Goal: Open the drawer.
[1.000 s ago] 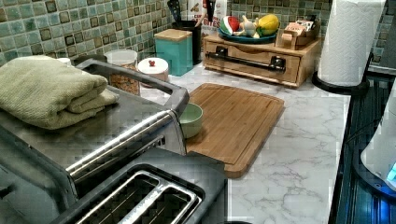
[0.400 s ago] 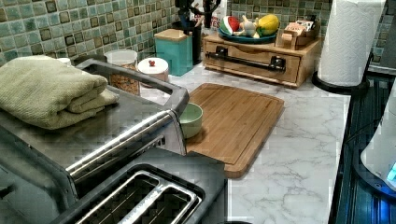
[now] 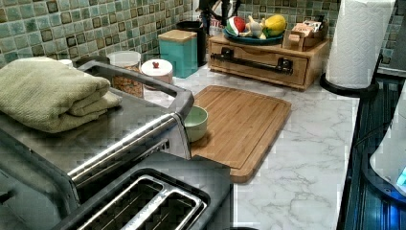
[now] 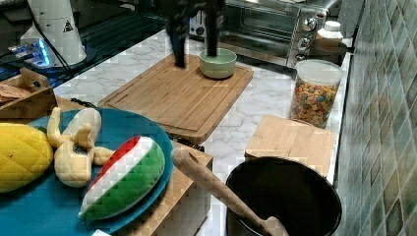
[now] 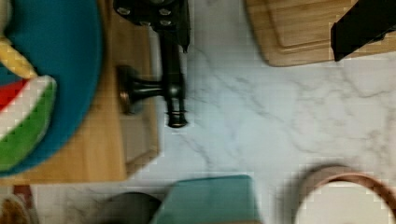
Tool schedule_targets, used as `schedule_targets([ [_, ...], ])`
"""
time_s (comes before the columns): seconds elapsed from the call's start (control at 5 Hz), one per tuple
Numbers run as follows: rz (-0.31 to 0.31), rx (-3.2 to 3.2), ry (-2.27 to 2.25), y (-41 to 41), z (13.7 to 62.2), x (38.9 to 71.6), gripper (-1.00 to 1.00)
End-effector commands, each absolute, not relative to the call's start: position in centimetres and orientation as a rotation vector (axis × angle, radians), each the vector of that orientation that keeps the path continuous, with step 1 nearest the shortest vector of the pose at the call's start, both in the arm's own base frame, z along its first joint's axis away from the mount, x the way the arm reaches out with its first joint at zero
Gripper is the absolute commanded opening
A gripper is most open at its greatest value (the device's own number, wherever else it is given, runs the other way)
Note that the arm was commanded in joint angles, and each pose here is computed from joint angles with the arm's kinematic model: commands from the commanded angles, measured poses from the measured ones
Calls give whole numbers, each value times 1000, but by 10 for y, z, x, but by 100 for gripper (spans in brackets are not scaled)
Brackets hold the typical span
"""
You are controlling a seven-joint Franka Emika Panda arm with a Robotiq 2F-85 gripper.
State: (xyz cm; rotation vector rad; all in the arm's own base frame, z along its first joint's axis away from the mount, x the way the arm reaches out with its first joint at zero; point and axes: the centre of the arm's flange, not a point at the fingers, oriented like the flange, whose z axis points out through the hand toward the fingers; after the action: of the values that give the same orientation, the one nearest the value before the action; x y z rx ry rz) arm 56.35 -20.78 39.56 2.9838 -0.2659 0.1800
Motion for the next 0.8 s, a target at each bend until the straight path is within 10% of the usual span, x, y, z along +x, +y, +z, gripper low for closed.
schedule_targets([
  [0.2,102,2996,-240,-231,340,526,100],
  [0.8,78,2923,-219,-230,320,516,100],
])
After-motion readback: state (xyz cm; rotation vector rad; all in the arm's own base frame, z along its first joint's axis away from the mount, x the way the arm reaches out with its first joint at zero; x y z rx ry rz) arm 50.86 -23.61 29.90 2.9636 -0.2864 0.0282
